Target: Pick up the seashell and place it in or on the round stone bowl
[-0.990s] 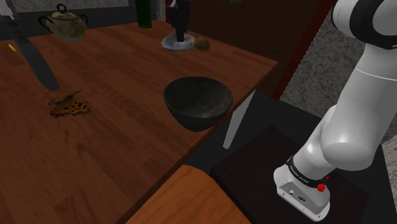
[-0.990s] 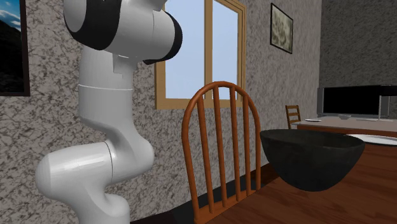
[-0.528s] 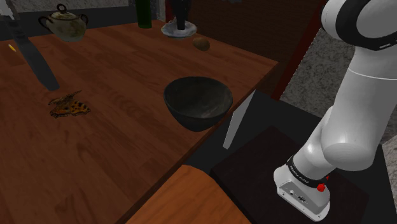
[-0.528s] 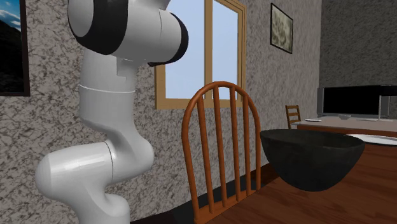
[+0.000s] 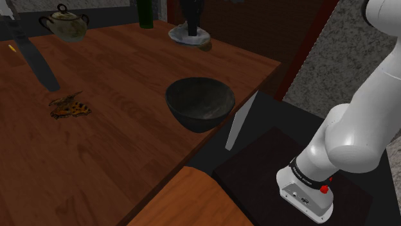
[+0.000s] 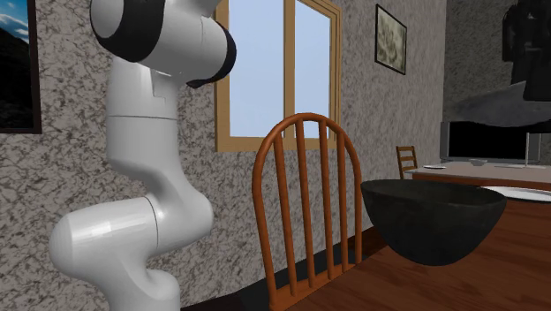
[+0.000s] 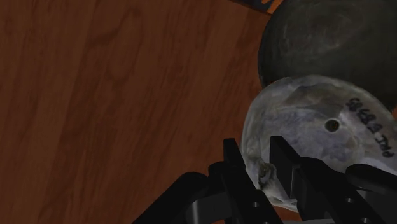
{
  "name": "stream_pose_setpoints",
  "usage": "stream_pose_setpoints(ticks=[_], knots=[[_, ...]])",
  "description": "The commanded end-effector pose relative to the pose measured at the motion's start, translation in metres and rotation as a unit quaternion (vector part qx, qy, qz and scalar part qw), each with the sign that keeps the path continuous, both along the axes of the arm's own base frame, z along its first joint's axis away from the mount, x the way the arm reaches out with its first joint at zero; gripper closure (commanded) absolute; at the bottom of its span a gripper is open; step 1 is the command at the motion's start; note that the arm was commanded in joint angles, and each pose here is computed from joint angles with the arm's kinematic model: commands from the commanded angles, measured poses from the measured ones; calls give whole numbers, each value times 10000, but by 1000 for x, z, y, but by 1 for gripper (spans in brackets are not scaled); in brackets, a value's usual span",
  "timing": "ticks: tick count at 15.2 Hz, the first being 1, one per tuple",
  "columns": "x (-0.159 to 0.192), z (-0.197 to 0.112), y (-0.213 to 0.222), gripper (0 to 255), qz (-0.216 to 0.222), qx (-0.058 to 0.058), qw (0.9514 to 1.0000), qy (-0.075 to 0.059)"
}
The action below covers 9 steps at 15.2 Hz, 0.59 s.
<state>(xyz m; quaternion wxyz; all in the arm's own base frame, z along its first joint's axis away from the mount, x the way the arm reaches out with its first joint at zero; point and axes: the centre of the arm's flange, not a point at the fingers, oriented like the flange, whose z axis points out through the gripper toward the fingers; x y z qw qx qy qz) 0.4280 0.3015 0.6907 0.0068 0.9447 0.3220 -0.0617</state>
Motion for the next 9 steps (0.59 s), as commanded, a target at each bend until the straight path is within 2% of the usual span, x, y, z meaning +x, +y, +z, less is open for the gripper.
stream_pose_setpoints(ticks=[1,6,9], knots=[[-29,1,5,255,-9,-3,10000,1],[-99,5,24,255,-9,-3,10000,1],[-99,-11,24,255,-9,-3,10000,1]])
